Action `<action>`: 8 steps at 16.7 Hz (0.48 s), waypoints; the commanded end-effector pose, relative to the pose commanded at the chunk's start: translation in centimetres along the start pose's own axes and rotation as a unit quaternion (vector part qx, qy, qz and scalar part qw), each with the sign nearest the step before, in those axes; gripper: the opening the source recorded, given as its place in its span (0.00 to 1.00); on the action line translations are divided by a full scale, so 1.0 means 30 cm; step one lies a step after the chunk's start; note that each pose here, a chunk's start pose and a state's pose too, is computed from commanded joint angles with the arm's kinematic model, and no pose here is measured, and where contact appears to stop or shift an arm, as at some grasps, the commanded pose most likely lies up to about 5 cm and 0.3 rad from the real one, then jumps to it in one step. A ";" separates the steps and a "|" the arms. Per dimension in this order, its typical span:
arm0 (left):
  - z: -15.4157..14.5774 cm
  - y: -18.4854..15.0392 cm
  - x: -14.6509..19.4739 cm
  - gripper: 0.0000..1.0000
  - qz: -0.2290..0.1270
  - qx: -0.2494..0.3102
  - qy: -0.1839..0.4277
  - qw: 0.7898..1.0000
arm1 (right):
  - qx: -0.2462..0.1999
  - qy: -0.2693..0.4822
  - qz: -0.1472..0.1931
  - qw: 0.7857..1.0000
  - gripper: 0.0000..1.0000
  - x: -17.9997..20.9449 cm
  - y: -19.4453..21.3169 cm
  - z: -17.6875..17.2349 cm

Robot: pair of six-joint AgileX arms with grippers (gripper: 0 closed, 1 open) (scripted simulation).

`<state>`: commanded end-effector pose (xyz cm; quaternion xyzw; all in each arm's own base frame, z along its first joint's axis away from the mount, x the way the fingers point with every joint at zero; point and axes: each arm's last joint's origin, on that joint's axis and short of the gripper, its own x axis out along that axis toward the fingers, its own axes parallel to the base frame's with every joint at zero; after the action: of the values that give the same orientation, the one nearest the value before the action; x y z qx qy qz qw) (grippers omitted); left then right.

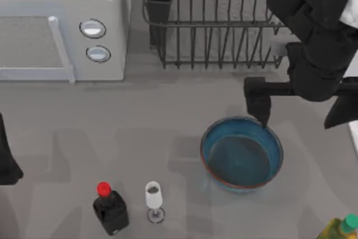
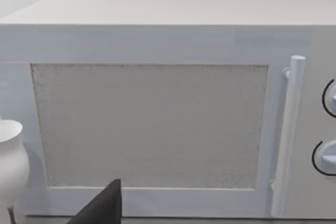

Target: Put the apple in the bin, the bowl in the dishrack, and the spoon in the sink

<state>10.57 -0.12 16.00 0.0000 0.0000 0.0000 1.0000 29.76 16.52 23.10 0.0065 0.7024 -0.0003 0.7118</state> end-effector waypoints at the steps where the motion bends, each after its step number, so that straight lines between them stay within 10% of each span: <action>1: 0.000 0.000 0.000 1.00 0.000 0.000 0.000 1.000 | 0.000 0.005 -0.003 1.000 1.00 0.005 0.009 0.005; 8: 0.000 0.000 0.000 1.00 0.000 0.000 0.000 1.000 | 0.001 0.007 -0.005 1.000 1.00 0.023 0.007 0.008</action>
<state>10.57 -0.12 16.00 0.0000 0.0000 0.0000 1.0000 30.02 16.72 22.40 0.0041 0.7076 -0.0044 0.7066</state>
